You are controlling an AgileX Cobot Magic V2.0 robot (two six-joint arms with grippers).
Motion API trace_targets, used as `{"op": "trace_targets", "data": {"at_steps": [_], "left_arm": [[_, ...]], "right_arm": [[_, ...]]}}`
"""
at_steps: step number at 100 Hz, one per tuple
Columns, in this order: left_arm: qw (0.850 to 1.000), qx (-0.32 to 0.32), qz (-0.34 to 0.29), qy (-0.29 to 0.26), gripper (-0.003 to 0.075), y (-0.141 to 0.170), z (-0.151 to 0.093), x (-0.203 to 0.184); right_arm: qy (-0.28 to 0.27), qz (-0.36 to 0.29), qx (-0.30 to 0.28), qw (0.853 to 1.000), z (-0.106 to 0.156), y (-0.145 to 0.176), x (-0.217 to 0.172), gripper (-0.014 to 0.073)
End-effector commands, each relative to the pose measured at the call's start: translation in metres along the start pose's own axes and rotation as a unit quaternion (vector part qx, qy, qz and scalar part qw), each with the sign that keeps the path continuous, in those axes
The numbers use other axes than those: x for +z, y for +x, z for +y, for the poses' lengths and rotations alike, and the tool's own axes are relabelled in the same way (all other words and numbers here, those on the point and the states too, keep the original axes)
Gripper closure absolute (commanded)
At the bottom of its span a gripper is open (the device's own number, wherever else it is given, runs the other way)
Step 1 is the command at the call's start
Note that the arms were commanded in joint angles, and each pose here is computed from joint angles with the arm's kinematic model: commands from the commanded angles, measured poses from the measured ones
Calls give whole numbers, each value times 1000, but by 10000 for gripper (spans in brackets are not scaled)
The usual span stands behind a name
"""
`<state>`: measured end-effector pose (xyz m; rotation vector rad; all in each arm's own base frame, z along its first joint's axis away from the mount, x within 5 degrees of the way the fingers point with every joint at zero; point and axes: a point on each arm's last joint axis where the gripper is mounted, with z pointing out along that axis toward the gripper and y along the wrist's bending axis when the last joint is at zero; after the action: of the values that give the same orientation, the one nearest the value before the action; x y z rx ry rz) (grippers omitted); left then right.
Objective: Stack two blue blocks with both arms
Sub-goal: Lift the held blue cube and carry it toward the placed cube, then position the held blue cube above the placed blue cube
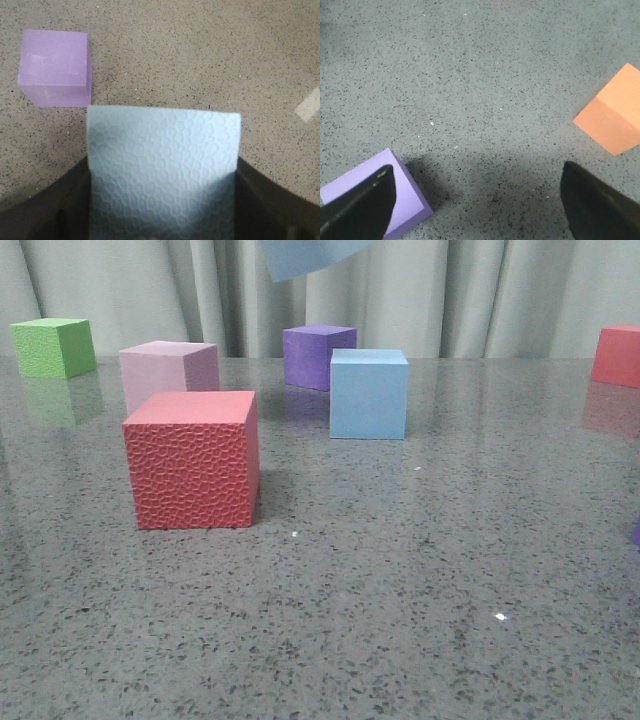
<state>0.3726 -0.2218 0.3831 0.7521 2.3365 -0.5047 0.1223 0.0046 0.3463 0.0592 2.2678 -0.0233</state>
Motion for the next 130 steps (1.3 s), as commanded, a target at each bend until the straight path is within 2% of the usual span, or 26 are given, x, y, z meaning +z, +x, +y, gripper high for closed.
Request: {"op": "trace_targets", "data": {"at_steps": [1,49,69,89,107,130], "left_arm": [[998,10,-66,9,512,-14,-14,-36],[998,14,-68,11,512,-15,-14,-36],[992,113,-52,16,512,-11,-16,-35],[985,167,-51,13,512,-11,-16,-35],[973,223,-54,16,511,-11,-17,-35],[952,297,-66,38,508,-12,-26,-34]], "right_arm": [[3,-47,-8,999,-1,-12,-7,-59],[3,-47,-8,999,-1,-12,-7,-59],[3,-47,-8,999,-1,-12,-7,-59],[3,-47,-8,999,-1,-12,-7,-59],[3,-47,-8,999,-1,-12,-7,-59],[3,-47,-8,999,-1,-12,-7,-59]]}}
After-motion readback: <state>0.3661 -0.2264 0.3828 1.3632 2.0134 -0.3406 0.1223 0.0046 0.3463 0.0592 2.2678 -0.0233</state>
